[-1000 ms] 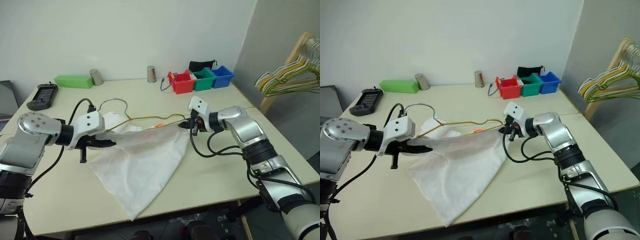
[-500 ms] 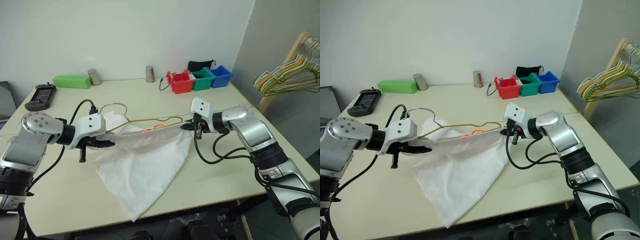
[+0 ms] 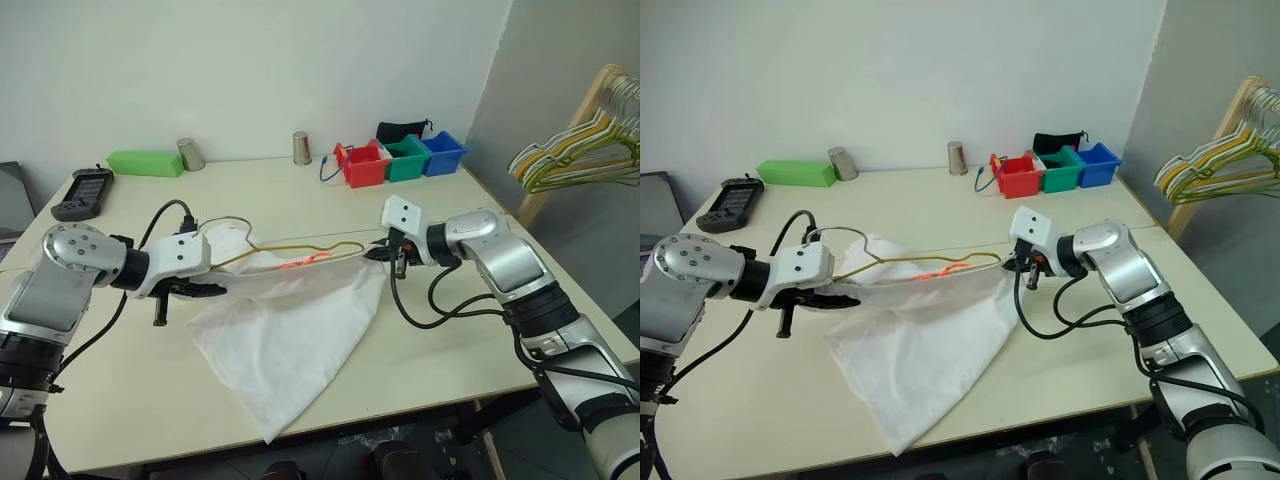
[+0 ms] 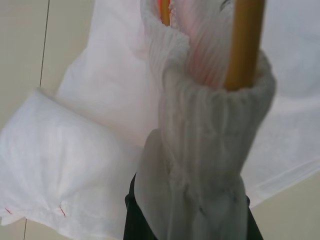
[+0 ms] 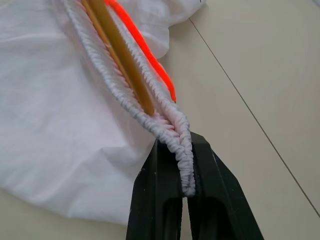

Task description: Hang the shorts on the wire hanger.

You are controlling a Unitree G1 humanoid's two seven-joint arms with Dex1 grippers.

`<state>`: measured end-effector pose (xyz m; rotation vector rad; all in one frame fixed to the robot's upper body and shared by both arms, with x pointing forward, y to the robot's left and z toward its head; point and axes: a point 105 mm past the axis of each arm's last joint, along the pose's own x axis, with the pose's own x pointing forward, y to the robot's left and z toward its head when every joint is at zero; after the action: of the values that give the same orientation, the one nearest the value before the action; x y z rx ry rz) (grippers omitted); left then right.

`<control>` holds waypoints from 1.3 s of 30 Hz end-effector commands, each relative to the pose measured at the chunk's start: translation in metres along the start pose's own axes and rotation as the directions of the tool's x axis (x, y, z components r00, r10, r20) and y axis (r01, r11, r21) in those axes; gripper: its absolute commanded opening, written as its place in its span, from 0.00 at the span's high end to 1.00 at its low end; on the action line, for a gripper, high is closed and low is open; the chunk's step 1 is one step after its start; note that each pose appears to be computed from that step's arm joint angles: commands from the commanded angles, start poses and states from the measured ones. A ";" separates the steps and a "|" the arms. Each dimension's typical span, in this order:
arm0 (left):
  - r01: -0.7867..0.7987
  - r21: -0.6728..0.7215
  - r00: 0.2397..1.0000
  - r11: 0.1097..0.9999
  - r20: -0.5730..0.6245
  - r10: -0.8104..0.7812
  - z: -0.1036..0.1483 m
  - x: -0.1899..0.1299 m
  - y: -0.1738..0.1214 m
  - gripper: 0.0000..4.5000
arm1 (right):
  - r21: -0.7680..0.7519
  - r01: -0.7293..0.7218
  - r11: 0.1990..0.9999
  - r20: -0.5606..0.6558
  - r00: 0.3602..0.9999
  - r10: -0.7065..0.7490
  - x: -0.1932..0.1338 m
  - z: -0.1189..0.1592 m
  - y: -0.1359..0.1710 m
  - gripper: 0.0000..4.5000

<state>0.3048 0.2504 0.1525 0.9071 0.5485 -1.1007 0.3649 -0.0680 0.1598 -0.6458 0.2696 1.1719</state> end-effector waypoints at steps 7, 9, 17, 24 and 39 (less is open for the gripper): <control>-0.040 0.048 0.977 0.998 -0.207 0.049 -0.032 -0.005 0.011 1.00 | -0.112 0.037 0.993 0.001 0.999 -0.037 -0.026 0.026 -0.003 0.99; -0.083 0.052 0.978 0.995 -0.186 0.091 -0.027 0.000 0.018 1.00 | -0.124 0.034 0.992 0.012 0.999 -0.033 -0.026 0.034 0.001 0.99; -0.212 0.095 0.977 0.973 -0.008 0.214 0.017 0.029 0.042 1.00 | -0.189 -0.002 0.982 0.070 0.997 0.015 -0.008 0.069 0.028 0.99; -0.180 0.104 0.979 0.978 0.112 0.169 0.045 0.036 0.035 1.00 | -0.277 0.103 0.955 -0.014 0.994 -0.111 -0.005 0.046 0.004 0.99; -0.154 0.121 0.986 0.981 0.081 0.145 0.039 0.039 0.030 1.00 | -0.349 0.123 0.929 -0.016 0.990 -0.137 -0.029 0.059 -0.014 0.24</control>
<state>0.3452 0.2046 0.1409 0.9751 0.3941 -1.0353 0.3593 -0.0559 0.2042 -0.9546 0.1192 1.1118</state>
